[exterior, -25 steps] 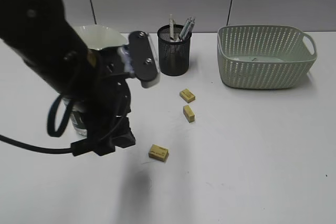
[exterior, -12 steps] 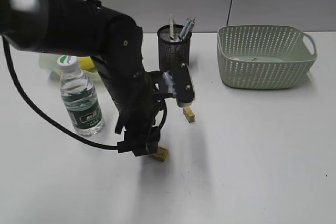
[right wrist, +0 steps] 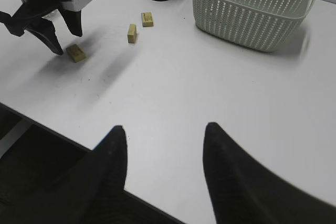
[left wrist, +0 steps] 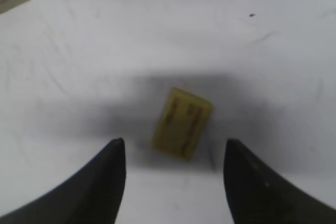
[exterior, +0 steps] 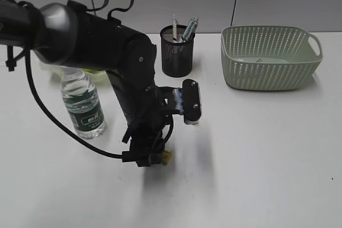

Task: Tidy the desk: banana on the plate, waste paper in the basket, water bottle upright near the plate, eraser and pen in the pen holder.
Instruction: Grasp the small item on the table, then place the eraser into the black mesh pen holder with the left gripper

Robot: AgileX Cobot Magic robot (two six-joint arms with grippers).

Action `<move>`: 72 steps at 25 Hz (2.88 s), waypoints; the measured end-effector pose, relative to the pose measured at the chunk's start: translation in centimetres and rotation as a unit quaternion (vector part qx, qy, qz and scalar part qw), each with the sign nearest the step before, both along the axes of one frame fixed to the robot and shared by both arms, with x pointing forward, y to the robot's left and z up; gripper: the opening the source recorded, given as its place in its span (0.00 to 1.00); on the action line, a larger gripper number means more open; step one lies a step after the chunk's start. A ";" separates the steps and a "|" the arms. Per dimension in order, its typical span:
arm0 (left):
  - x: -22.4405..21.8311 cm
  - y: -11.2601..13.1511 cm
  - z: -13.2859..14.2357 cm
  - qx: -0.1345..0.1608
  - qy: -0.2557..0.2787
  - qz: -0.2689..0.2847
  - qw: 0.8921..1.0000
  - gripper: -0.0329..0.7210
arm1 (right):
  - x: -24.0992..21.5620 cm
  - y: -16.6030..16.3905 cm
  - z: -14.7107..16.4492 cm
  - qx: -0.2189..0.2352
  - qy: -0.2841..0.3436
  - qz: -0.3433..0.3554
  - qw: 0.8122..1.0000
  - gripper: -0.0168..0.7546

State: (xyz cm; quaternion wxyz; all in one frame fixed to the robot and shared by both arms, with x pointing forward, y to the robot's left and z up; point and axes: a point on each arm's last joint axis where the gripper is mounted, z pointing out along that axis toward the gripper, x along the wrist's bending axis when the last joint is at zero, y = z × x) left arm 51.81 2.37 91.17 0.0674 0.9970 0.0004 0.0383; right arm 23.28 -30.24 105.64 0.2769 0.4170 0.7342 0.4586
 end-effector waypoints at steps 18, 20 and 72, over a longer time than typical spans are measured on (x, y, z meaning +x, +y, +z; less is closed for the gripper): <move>0.5 -1.2 -1.8 0.000 0.011 -0.002 1.000 0.35 | 0.0 0.0 0.0 0.000 0.000 0.000 1.000 0.52; 0.5 -1.2 -1.8 0.000 0.010 -0.002 1.000 0.21 | 0.0 0.0 0.0 0.000 0.000 0.000 1.000 0.52; 16.2 -0.5 5.5 -0.353 -0.292 0.248 0.853 0.33 | 0.0 0.0 0.0 0.000 0.000 0.000 1.000 0.52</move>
